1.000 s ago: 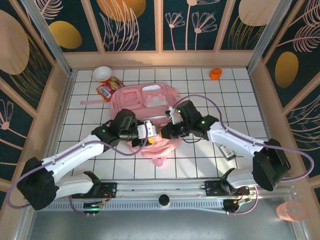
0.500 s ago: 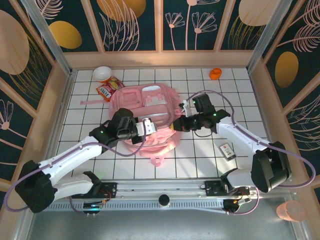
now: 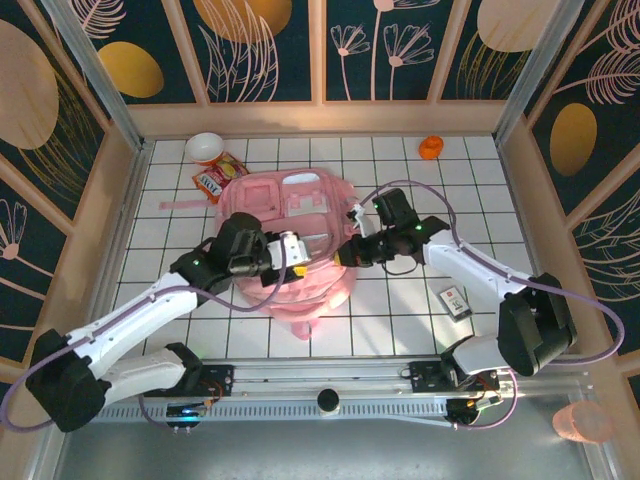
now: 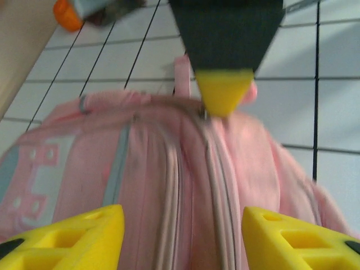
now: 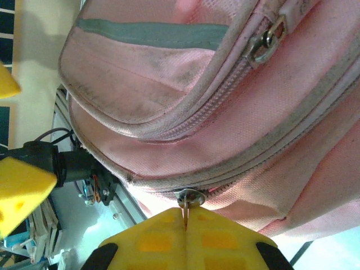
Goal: Pack the student bag
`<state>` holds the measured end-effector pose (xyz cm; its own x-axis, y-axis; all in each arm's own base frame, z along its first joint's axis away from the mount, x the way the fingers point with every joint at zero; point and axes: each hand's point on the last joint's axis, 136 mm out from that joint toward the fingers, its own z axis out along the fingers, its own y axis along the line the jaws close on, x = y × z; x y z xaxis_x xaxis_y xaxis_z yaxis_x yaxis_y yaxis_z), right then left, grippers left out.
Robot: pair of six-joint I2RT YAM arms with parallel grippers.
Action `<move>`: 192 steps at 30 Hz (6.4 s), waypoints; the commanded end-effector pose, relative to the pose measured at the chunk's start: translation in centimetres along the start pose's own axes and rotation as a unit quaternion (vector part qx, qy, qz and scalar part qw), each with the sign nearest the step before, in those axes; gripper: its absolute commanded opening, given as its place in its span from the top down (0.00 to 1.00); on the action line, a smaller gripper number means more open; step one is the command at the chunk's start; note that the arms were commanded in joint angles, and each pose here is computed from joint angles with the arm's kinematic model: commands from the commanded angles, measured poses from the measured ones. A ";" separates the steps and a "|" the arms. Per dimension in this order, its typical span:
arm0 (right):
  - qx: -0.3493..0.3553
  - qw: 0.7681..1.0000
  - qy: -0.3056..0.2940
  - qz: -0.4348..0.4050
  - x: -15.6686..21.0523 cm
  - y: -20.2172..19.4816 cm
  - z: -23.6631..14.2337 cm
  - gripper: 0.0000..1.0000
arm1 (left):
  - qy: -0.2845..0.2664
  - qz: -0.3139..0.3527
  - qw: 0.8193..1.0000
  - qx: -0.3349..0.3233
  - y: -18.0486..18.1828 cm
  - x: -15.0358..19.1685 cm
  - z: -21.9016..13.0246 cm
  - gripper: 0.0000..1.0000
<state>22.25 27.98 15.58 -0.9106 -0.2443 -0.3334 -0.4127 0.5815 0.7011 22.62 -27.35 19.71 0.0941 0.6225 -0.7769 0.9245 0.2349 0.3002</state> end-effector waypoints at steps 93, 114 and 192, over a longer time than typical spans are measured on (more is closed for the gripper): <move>-0.003 0.917 -0.102 -0.386 -1.7 -0.3 -0.5 1.00 | -0.112 -0.023 0.993 -0.032 -0.3 -4.5 -0.4 1.00; 0.162 0.952 -0.174 -0.190 -9.5 -11.0 -1.8 1.00 | -0.133 -0.012 0.989 0.056 -3.1 -5.8 -1.1 1.00; -0.004 0.861 -0.095 -0.499 -3.4 -1.1 0.0 0.47 | -0.095 -0.025 0.994 -0.054 0.1 0.8 -0.8 1.00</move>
<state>25.26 26.88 14.28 -0.1776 -0.5177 -0.8369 -0.9751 0.2072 0.0788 22.48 -25.20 16.28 0.0589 0.5609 -0.8258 0.8920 0.3418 0.2958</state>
